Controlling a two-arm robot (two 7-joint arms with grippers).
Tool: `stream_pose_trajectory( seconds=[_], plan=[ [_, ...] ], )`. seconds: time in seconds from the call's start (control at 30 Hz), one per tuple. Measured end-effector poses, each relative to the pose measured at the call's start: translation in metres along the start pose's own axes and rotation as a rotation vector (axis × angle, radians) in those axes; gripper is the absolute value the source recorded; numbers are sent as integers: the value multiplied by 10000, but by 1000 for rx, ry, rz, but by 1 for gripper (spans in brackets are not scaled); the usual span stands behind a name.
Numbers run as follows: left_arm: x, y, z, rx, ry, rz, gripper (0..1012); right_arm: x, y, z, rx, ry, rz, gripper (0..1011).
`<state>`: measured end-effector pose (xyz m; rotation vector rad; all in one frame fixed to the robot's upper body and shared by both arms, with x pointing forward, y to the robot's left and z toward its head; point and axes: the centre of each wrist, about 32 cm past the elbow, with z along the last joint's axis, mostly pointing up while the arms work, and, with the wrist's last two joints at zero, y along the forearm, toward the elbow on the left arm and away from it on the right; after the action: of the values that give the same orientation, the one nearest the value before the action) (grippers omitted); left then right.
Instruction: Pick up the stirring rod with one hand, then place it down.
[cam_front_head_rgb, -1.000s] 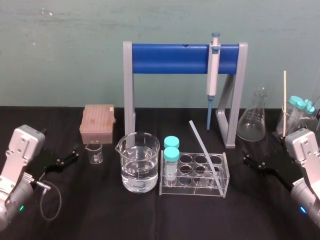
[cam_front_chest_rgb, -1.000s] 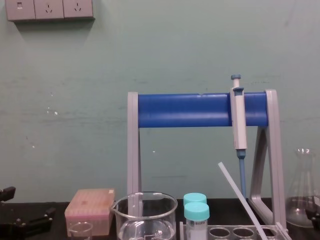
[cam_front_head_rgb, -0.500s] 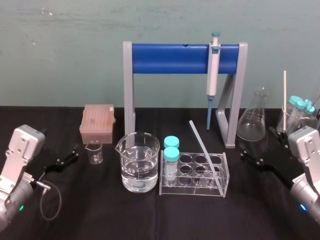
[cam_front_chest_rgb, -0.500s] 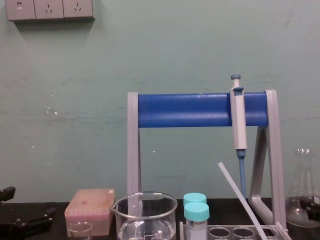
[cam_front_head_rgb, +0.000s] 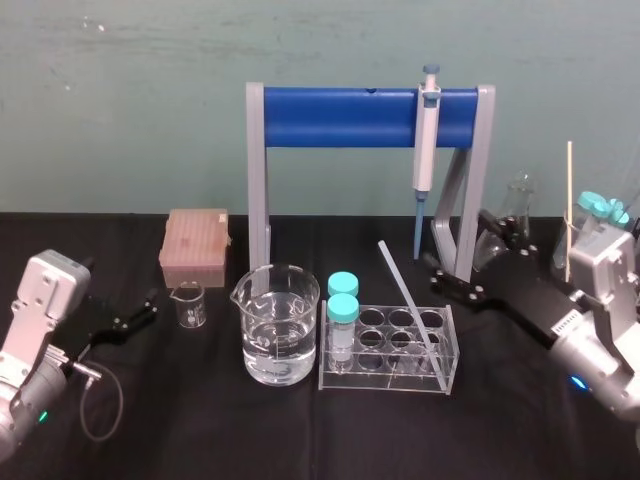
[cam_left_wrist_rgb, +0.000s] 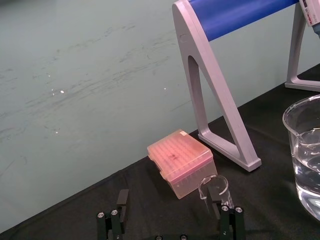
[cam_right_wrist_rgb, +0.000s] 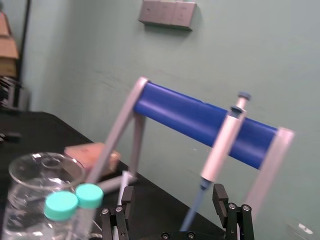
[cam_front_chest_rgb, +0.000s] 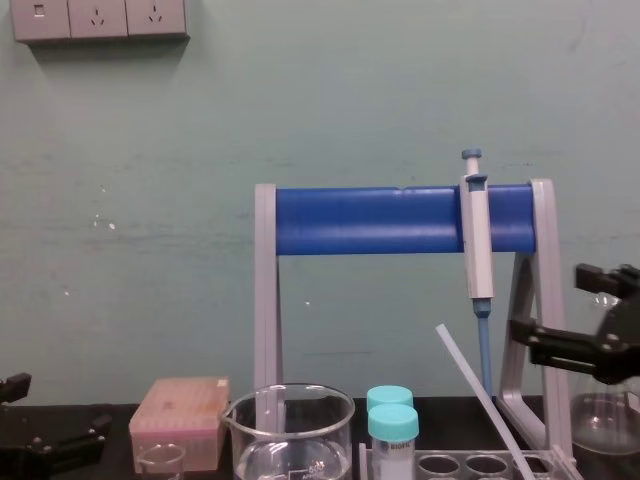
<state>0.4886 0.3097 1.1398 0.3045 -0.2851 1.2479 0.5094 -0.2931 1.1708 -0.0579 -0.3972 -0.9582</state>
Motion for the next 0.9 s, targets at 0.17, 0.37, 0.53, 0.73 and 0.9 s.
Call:
stream_pose_trajectory(
  seconds=[0.17, 0.37, 0.53, 0.73, 0.9],
  plan=[
    [0, 0, 0, 0, 0, 0, 1000, 15, 142, -13, 16, 53, 51, 1002],
    [0, 0, 0, 0, 0, 0, 1000, 7, 300, -60, -3, 139, 120, 1002],
    [0, 0, 0, 0, 0, 0, 1000, -19, 391, -112, -49, 222, 168, 1002],
    [0, 0, 0, 0, 0, 0, 1000, -48, 431, -164, -111, 293, 195, 1002],
    [0, 0, 0, 0, 0, 0, 1000, -54, 438, -182, -146, 313, 194, 1002]
  ],
)
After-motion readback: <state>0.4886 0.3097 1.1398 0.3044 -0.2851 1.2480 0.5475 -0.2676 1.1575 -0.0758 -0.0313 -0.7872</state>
